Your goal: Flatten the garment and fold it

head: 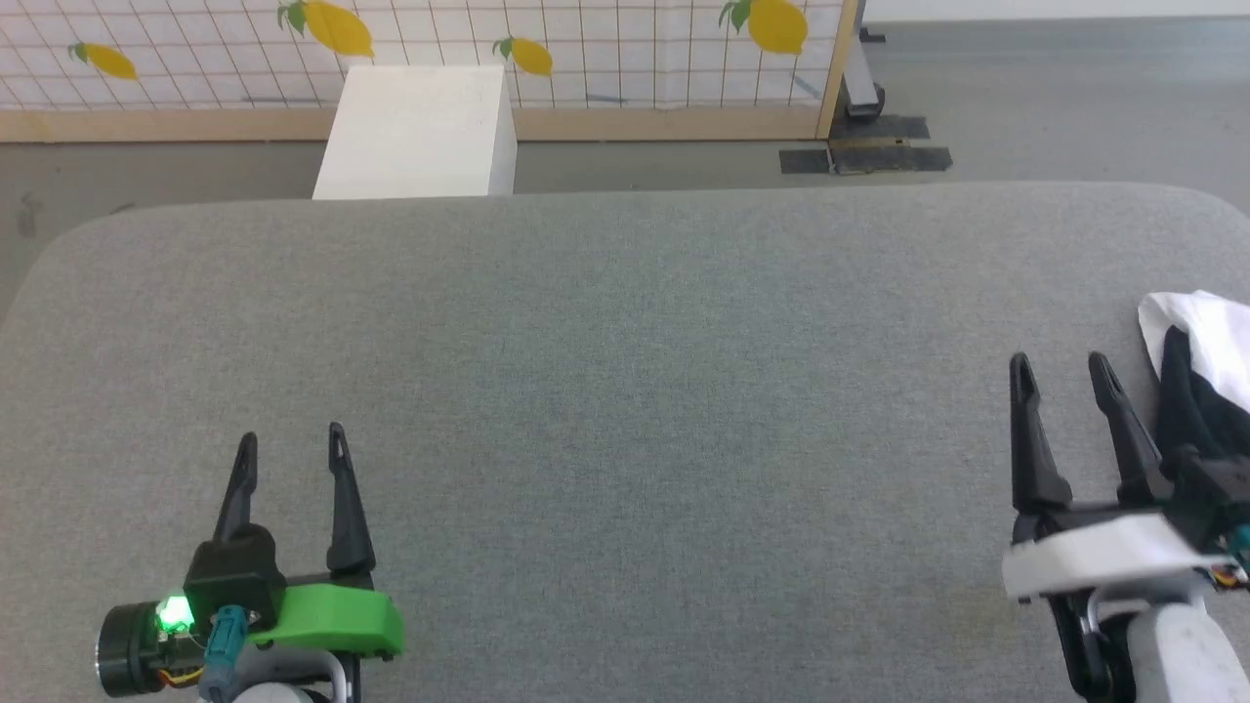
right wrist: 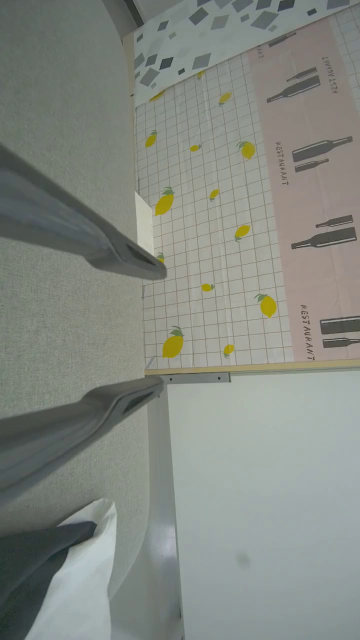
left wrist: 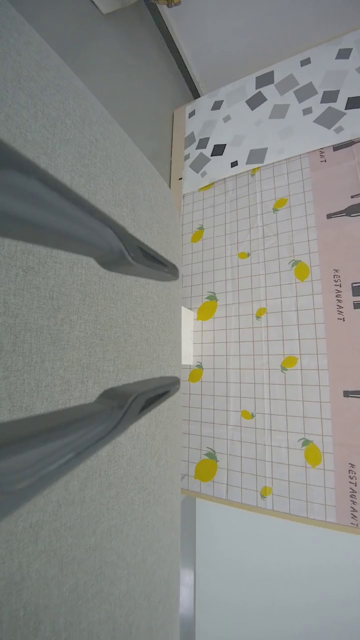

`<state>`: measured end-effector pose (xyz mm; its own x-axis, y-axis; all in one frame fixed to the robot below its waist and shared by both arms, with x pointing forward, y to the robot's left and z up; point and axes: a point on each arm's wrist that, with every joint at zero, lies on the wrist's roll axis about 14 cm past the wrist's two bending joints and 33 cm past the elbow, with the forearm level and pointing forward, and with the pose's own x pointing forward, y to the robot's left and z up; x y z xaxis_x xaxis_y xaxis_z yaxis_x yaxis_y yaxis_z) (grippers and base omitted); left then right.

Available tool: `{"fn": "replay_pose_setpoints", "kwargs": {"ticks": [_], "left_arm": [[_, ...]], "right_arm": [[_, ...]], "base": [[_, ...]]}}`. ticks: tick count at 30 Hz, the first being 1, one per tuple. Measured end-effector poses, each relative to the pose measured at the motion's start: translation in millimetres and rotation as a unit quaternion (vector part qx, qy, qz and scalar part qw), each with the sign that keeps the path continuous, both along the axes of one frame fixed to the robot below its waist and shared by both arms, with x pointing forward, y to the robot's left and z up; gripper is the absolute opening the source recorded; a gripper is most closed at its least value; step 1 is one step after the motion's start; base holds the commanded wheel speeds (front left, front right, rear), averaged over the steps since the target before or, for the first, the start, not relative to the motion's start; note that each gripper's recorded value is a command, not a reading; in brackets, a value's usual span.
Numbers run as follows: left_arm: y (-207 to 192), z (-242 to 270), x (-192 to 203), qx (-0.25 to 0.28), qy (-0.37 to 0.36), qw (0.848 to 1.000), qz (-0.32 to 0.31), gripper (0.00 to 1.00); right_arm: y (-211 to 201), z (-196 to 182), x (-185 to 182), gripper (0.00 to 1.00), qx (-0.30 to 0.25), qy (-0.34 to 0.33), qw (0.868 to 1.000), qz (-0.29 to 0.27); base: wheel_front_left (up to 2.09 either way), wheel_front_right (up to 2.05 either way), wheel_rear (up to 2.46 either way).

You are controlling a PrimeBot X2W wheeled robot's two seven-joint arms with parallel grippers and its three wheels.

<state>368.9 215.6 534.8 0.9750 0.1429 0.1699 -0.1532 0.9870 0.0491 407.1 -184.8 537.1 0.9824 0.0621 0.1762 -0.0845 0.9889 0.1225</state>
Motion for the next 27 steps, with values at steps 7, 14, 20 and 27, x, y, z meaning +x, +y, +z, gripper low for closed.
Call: {"fn": "replay_pose_setpoints", "kwargs": {"ticks": [7, 14, 20, 27], "left_arm": [[-6.7, -4.4, -3.3, -0.005, 0.006, 1.0, -0.013, 1.0], [-8.7, -7.4, -2.6, -0.01, 0.011, 1.0, -0.02, 0.0], [-9.8, -7.0, -2.4, -0.01, 0.011, 1.0, -0.022, 0.0], [-10.6, -7.8, -2.2, -0.01, 0.017, 1.0, -0.023, 0.0]], "right_arm": [[-0.2, 1.5, -25.1, 1.0, -0.007, -0.006, 1.0, -0.007], [3.0, 0.7, -28.0, 0.0, -0.013, -0.005, 1.0, -0.006], [2.7, 0.8, -28.3, 0.0, -0.013, -0.004, 1.0, -0.006], [4.0, -0.6, -28.5, 0.0, -0.016, 0.003, 1.0, -0.004]], "base": [[0.0, 0.0, 0.0], [0.0, 0.0, 0.0], [0.0, 0.0, 0.0], [0.0, 0.0, 0.0]]}}
